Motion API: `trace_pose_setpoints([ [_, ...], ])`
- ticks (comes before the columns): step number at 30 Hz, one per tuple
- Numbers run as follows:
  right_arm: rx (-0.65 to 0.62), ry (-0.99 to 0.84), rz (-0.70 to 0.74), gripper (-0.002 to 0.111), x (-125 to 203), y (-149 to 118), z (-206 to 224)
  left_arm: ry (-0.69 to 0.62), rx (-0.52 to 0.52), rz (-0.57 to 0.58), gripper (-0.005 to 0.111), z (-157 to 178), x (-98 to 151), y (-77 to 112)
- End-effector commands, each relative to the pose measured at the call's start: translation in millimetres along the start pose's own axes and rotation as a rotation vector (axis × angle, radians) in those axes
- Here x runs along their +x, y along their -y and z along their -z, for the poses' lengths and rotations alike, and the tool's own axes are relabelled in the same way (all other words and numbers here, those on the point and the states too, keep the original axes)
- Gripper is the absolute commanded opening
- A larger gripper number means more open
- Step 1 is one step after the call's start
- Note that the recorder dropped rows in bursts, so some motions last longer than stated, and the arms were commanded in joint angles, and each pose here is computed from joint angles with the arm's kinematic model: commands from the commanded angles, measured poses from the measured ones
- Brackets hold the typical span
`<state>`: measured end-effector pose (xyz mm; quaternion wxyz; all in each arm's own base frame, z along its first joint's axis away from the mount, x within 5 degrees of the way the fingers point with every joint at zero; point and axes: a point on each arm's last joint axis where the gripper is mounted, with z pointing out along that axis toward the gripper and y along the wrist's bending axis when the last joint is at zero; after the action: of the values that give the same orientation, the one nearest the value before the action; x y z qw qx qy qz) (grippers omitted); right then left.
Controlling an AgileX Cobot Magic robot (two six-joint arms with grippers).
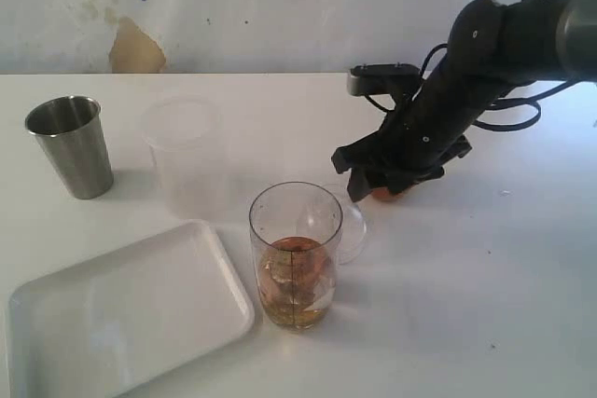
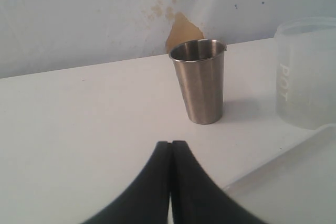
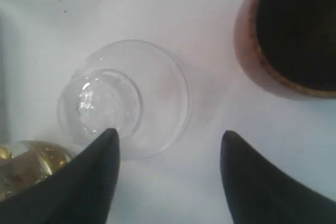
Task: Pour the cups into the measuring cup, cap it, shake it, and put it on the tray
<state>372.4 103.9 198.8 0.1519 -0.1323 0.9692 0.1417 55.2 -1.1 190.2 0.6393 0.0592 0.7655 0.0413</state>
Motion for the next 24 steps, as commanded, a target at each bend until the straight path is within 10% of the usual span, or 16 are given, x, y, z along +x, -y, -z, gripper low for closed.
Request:
trace_pose_setpoints([
  [1,0.005,-0.008,-0.022,0.053,-1.1,3.6,-7.5,0.011,0.001,0.004,0.000,0.0,0.3,0.2],
  [24,-0.050,0.020,-0.037,0.053,-3.8,-7.2,-7.6,0.011,0.001,0.004,0.000,0.0,0.3,0.2],
])
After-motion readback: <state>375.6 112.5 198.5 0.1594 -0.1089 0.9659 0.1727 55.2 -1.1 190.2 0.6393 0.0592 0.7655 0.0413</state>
